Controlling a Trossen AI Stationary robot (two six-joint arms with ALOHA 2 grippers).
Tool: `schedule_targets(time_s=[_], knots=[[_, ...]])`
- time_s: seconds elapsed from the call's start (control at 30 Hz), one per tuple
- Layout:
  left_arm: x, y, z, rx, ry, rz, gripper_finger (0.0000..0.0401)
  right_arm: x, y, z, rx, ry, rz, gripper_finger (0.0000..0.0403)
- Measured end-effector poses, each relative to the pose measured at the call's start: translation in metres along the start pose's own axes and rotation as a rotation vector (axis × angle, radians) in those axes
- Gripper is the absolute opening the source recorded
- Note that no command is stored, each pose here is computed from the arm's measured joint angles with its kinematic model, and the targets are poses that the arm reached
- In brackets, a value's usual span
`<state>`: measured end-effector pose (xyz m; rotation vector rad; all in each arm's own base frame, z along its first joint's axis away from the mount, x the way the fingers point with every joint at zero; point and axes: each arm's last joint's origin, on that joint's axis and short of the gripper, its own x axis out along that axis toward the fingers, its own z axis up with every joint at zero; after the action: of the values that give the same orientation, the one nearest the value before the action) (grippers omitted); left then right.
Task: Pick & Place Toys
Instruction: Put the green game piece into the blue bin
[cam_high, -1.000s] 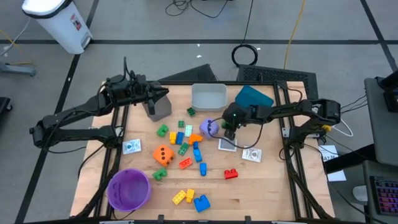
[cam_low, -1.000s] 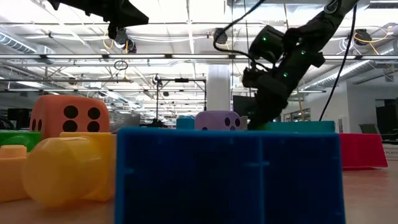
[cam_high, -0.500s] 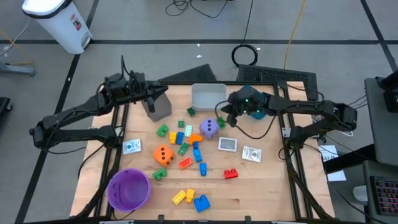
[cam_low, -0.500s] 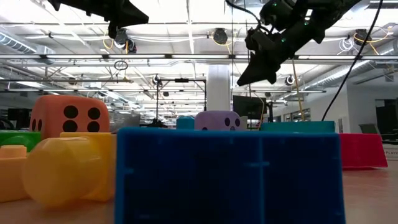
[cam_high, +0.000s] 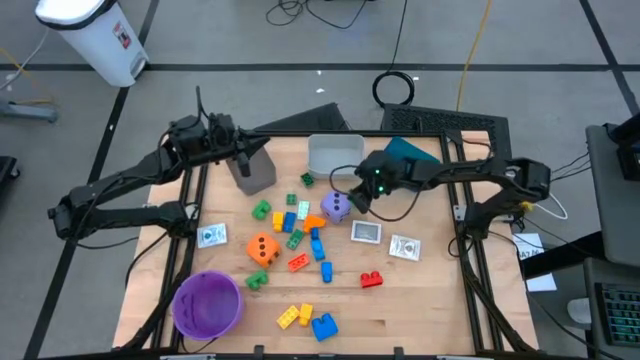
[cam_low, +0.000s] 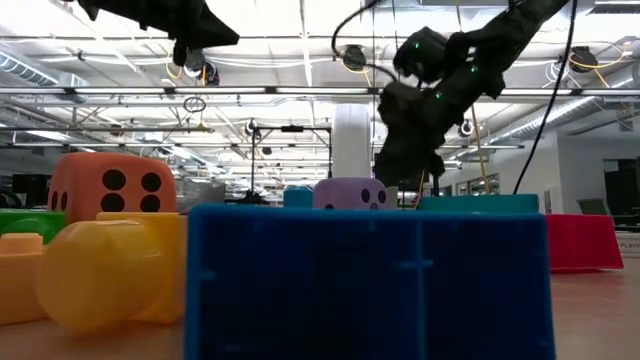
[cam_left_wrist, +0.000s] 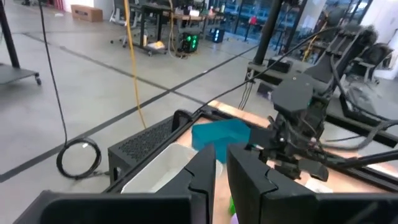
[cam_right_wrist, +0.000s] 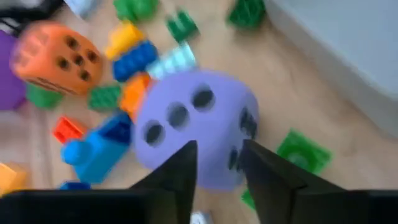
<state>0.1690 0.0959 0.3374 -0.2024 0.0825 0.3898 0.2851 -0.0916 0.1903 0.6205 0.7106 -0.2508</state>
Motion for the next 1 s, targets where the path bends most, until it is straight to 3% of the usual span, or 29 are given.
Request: schedule_targets(time_s=[0.2,0.37,0.6,1.0], knots=[[0.000,0.000,0.000,0.000,0.008,-0.019,0.0045,0.012,-0.006,0.000,0.014,-0.051,-0.124,0.0215],[0.000,0.000,-0.003,-0.004,0.029,-0.022,0.0045,0.018,-0.011,-0.001,0.024,-0.070,-0.201,0.0245],[0.000,0.000,-0.003,-0.004,0.038,-0.021,0.0045,0.018,-0.009,0.007,0.049,-0.163,-0.183,0.0249],[0.000,0.000,-0.004,0.000,0.049,-0.019,0.0045,0.021,0.007,-0.010,0.037,-0.048,-0.160,0.0238]])
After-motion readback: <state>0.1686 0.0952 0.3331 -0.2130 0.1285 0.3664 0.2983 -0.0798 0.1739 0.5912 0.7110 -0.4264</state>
